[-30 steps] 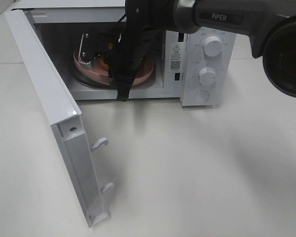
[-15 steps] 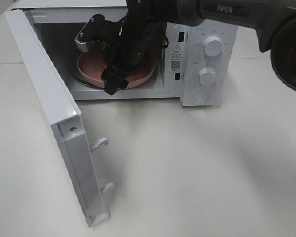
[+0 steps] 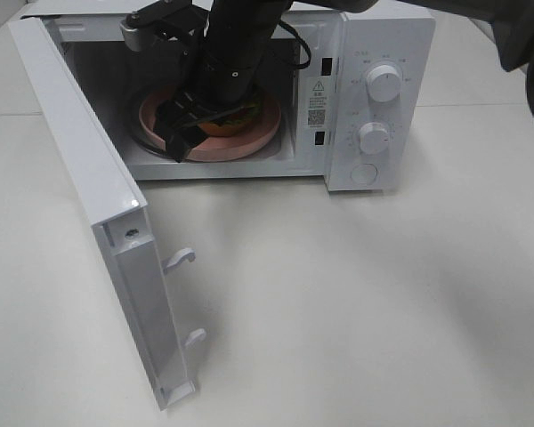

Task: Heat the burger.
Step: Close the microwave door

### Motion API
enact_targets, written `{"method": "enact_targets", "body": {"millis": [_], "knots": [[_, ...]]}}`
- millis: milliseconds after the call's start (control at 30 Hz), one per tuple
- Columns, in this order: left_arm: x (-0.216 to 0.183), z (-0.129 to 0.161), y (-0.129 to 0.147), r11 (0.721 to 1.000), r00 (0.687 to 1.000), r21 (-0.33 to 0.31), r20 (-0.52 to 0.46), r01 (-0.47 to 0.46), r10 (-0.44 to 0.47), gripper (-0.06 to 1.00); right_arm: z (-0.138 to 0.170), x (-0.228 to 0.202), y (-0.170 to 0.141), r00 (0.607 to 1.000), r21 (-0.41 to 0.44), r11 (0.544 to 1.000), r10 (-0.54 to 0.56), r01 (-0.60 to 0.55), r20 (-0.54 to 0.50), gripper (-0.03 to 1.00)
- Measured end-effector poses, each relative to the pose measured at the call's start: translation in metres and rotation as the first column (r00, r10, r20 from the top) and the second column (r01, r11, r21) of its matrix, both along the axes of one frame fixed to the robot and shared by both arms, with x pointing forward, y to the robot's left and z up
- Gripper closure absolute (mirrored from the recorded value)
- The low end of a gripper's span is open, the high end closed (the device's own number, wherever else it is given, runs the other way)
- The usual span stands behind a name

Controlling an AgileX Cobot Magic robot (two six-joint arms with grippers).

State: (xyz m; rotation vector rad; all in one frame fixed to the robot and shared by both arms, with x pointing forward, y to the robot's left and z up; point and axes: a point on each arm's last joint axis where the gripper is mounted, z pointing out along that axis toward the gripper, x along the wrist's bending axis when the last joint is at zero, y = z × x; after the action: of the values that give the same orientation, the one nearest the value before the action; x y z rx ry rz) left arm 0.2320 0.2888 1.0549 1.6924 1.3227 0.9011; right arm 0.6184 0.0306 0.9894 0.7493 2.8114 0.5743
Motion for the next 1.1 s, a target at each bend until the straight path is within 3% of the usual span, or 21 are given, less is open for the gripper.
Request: {"method": "enact_targets", "body": {"millis": [233, 467, 733, 1100], "knots": [[0.000, 0.000, 0.000, 1.000, 1.000, 0.000, 0.000, 0.000, 0.000, 0.94, 0.003, -0.009, -0.003, 0.987, -0.001, 0.994, -0.107, 0.108, -0.122, 0.21], [0.000, 0.000, 0.000, 1.000, 1.000, 0.000, 0.000, 0.000, 0.000, 0.94, 0.017, -0.017, -0.007, 0.973, 0.001, 0.989, -0.144, 0.147, -0.178, 0.21], [0.000, 0.000, 0.000, 1.000, 1.000, 0.000, 0.000, 0.000, 0.000, 0.94, 0.025, -0.029, -0.015, 0.943, -0.077, 0.980, -0.196, 0.181, -0.268, 0.21], [0.000, 0.000, 0.000, 1.000, 1.000, 0.000, 0.000, 0.000, 0.000, 0.94, 0.026, -0.030, -0.016, 0.912, -0.087, 0.959, -0.283, 0.269, -0.296, 0.21]]}}
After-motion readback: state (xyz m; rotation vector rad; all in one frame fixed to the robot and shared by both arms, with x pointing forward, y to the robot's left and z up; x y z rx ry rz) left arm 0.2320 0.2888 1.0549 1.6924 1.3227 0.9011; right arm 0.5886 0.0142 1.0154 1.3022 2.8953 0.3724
